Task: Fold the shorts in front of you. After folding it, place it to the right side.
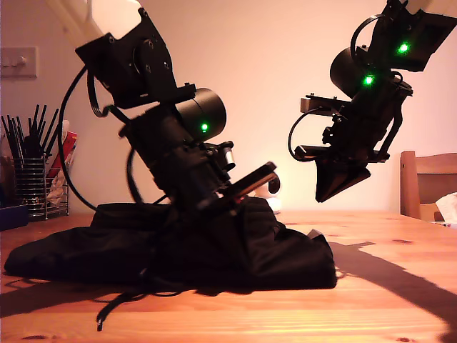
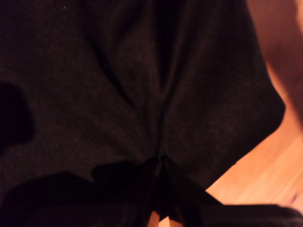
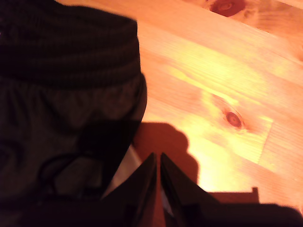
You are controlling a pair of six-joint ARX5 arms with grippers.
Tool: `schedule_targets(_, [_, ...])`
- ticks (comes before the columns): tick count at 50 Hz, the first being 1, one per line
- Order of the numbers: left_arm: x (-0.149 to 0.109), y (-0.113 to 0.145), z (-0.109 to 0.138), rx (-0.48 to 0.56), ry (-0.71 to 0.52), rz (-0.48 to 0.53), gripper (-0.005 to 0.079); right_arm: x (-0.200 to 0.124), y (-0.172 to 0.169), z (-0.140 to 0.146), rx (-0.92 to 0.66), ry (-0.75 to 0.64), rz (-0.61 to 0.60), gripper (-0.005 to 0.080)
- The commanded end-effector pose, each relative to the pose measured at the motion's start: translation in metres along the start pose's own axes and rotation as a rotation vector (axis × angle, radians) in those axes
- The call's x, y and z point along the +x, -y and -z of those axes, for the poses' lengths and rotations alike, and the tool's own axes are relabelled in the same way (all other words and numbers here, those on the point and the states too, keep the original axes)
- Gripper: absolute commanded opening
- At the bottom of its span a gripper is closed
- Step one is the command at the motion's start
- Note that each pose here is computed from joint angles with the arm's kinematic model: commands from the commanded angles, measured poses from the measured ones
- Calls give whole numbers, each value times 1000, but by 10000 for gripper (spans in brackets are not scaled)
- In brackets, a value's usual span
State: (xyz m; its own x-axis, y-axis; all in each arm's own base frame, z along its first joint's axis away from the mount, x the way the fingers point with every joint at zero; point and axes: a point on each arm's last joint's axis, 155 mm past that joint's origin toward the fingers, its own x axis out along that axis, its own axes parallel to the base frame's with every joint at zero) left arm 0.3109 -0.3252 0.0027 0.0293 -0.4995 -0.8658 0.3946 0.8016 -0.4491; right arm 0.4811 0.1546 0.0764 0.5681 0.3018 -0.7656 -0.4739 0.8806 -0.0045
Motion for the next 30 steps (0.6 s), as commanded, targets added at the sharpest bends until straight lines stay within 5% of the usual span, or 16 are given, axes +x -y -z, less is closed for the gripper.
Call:
schedule_targets(1, [13,-21,24,6,-78,-66,-24,-1,-2,-3,-10,10,-4,-13])
schedule_targets(8, [11,-33,29,50,-95,-127,-24,-1,-3,-3,-9,9,-5,-13])
schedule_targets(22, [-10,-74,82,128,-323,-312,-24,-1,-4,-4,-10,12,-11,-13])
schedule_targets(30, [-31,-85,119,178,-505,-329,-24,-1,-4,-4,-10,13,-12,-13])
